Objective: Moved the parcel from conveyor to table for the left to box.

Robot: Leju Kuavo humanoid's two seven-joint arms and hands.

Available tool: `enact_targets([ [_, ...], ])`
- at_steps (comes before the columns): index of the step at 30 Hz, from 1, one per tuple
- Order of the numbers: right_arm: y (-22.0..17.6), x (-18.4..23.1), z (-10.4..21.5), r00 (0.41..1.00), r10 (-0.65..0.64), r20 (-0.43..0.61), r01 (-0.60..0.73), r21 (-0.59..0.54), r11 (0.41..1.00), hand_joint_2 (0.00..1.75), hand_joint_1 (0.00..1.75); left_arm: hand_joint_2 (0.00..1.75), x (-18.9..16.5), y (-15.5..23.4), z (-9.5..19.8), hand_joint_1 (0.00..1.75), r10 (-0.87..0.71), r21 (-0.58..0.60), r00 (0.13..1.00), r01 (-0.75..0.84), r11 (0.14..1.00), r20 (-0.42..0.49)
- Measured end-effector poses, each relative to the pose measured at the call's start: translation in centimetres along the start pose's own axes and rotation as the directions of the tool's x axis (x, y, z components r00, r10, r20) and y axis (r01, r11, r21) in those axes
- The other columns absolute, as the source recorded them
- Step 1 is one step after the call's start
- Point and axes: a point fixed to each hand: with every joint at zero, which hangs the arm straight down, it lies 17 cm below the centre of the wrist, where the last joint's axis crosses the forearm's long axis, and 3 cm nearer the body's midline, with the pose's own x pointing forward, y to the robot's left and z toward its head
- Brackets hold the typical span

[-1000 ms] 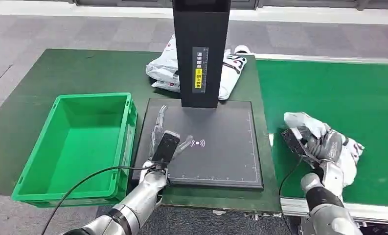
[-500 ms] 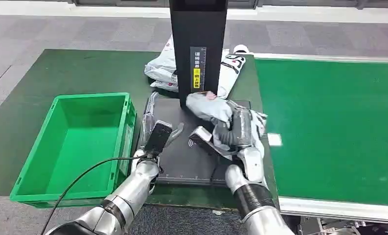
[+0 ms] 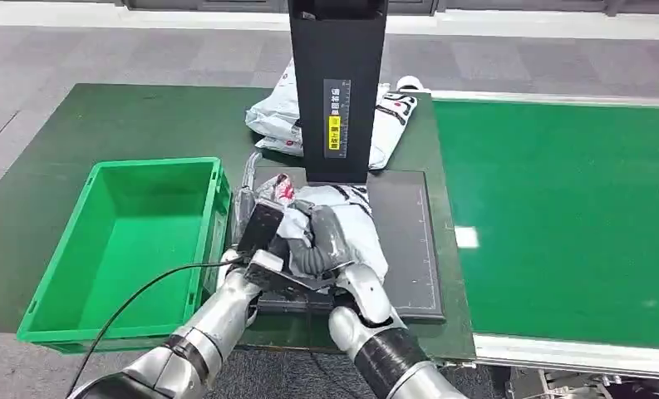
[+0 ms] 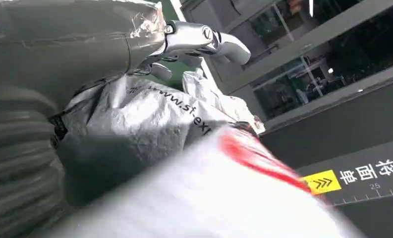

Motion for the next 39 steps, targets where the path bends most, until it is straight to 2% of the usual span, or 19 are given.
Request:
enact_targets([
  [4, 2.7, 0.5, 0.6, 1.000, -0.008, -0.001, 0.009, 0.091, 0.996, 1.75, 0.00, 1.75, -0.6, 0.6, 0.0, 0.00, 0.005, 0.012, 1.000, -0.005, 1.000, -0.015],
  [11, 3.6, 0.1, 0.9, 1.000, -0.021, -0.016, 0.023, 0.120, 0.992, 1.75, 0.00, 1.75, -1.4, 1.9, -0.2, 0.00, -0.001, 0.034, 1.000, 0.002, 0.999, -0.029],
  [17, 3.2, -1.4, 2.8, 0.981, -0.185, -0.059, 0.189, 0.073, 0.979, 1.75, 0.00, 1.75, -2.0, 3.5, 0.0, 0.00, 0.003, 0.058, 1.000, -0.002, 0.998, -0.024],
  [20, 0.0, -2.7, 4.0, 0.960, -0.278, -0.036, 0.277, -0.049, 0.960, 1.75, 0.00, 1.75, -1.7, 3.8, 0.1, 0.00, 0.016, 0.020, 1.000, -0.016, 1.000, 0.010],
  [25, -9.0, -5.3, 5.7, 0.891, -0.447, 0.077, 0.444, -0.348, 0.826, 1.75, 0.00, 1.75, -1.2, 4.1, 0.2, 0.00, 0.011, 0.020, 0.999, -0.011, 1.000, 0.033],
  [26, -10.1, -5.9, 6.2, 0.880, -0.466, 0.093, 0.464, -0.379, 0.800, 1.75, 0.00, 1.75, -1.3, 4.3, 0.2, 0.00, 0.019, 0.028, 0.999, -0.020, 0.999, 0.028],
  [29, -13.3, -7.9, 8.1, 0.806, -0.571, 0.157, 0.568, -0.481, 0.668, 1.75, 0.00, 1.75, -1.3, 4.4, -0.1, 0.00, 0.072, 0.016, 0.997, -0.072, 0.997, 0.022],
  [31, -14.5, -9.4, 9.7, 0.762, -0.621, 0.183, 0.609, -0.528, 0.592, 1.75, 0.00, 1.75, -1.1, 3.5, 0.0, 0.00, 0.115, -0.049, 0.993, -0.113, 0.992, 0.025],
  [34, -15.6, -11.1, 11.5, 0.732, -0.654, 0.191, 0.625, -0.572, 0.531, 1.75, 0.00, 1.75, -0.6, 1.7, 0.6, 0.00, 0.142, -0.164, 0.989, -0.134, 0.977, 0.039],
  [37, -16.4, -12.5, 12.9, 0.714, -0.673, 0.192, 0.626, -0.604, 0.493, 1.75, 0.00, 1.75, -0.5, -1.3, 1.8, 0.00, 0.067, -0.337, 0.994, -0.033, 0.941, 0.090],
  [39, -16.8, -13.0, 13.3, 0.714, -0.674, 0.192, 0.621, -0.618, 0.482, 1.75, 0.00, 1.75, -0.6, -1.9, 2.1, 0.00, 0.047, -0.372, 0.994, -0.006, 0.928, 0.102],
])
